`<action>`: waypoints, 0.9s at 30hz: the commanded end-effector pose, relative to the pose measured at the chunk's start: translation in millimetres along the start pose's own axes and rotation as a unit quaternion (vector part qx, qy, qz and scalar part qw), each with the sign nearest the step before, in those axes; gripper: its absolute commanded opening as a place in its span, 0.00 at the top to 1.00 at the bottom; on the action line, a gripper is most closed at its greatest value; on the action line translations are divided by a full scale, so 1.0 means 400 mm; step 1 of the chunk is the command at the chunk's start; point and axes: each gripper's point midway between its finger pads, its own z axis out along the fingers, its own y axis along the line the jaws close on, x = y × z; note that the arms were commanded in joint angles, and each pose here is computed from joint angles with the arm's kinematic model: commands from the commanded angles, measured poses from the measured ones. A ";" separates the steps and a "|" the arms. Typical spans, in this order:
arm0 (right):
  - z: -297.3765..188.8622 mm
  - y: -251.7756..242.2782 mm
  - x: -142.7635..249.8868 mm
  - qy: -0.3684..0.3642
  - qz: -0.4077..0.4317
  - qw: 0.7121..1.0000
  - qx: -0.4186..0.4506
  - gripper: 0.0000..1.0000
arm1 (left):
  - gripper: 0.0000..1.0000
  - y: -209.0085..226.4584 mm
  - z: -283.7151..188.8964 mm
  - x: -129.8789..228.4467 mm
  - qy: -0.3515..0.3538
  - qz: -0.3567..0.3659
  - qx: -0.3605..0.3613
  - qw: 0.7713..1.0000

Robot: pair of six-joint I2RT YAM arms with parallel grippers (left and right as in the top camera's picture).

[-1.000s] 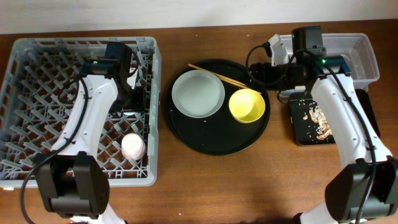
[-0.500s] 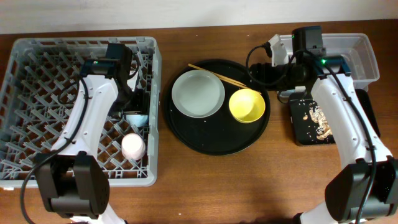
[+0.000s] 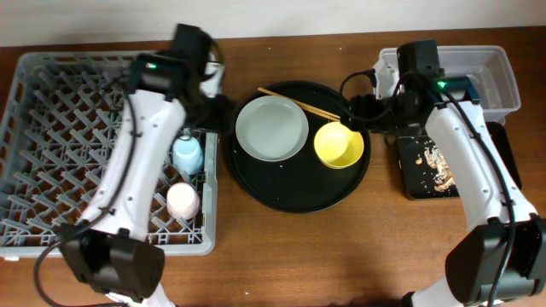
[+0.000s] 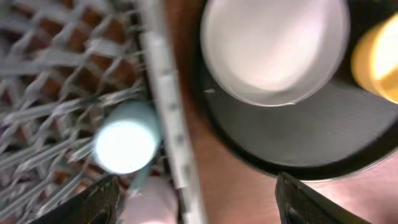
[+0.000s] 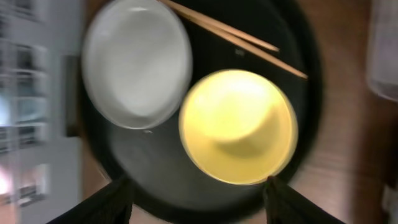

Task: Sort waste into correct bins and load items into the dishwasher rack
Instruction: 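Move left gripper to the yellow bowl on the round tray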

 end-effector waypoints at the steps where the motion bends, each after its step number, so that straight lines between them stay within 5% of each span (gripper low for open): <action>1: 0.006 -0.032 0.016 0.007 -0.003 0.997 0.075 0.32 | 0.21 -0.081 -0.008 -0.021 -0.024 0.030 0.019 0.999; 14: 0.012 -0.025 0.015 0.000 -0.006 0.994 0.107 0.30 | 0.20 -0.100 -0.010 -0.042 -0.042 0.002 0.025 0.999; 16: 0.013 -0.024 0.007 -0.007 -0.008 0.994 0.106 0.21 | 0.20 -0.098 -0.010 -0.044 -0.043 -0.010 0.024 0.999; 22: 0.013 -0.023 0.006 -0.007 -0.008 0.994 0.106 0.15 | 0.19 -0.101 -0.011 -0.056 -0.053 -0.010 0.026 0.998; 24: 0.013 -0.023 0.004 -0.009 -0.008 0.994 0.105 0.01 | 0.14 -0.103 -0.012 -0.066 -0.061 -0.023 0.030 0.997; 27: 0.013 -0.023 0.003 -0.009 -0.008 0.994 0.106 0.02 | 0.13 -0.105 -0.013 -0.079 -0.071 -0.048 0.033 0.996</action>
